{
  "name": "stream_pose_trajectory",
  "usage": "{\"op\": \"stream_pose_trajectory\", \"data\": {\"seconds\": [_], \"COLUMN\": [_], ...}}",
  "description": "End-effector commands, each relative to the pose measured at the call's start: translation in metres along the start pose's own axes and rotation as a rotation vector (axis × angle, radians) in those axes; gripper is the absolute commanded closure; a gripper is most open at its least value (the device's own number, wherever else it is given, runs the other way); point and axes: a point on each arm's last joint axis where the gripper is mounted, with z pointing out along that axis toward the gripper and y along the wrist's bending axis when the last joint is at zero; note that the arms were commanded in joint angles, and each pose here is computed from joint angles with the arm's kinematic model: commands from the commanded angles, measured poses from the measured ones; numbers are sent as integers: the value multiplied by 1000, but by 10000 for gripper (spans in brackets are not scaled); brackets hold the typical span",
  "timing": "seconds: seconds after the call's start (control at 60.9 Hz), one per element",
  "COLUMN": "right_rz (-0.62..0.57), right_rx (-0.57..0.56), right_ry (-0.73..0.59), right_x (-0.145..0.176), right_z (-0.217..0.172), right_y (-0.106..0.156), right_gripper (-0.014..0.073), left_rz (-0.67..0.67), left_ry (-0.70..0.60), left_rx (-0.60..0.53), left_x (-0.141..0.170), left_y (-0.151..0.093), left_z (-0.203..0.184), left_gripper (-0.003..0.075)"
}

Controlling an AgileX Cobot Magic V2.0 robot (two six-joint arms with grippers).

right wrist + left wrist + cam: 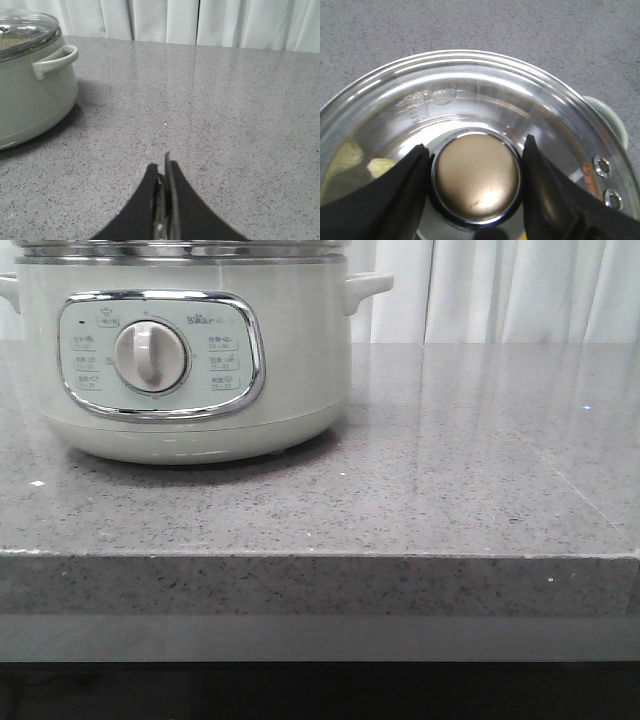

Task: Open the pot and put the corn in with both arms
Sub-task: 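Withdraw the right gripper and lower the glass lid onto the pot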

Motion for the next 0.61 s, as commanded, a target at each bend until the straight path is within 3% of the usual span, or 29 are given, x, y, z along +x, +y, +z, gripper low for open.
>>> {"op": "stream_pose_trajectory", "data": {"seconds": [0.0, 0.592], "right_rz": [-4, -4], "right_rx": [18, 18], "right_ry": [-105, -105], "right_x": [-16, -16], "right_z": [-2, -2], "right_y": [-1, -1], "right_gripper": [659, 659], "left_rz": [8, 4], "left_ry": [-193, -146], "left_rx": [-31, -14], "left_x": [-25, -21], "left_y": [2, -1], "left_z": [-29, -28], "left_gripper": [529, 529]}}
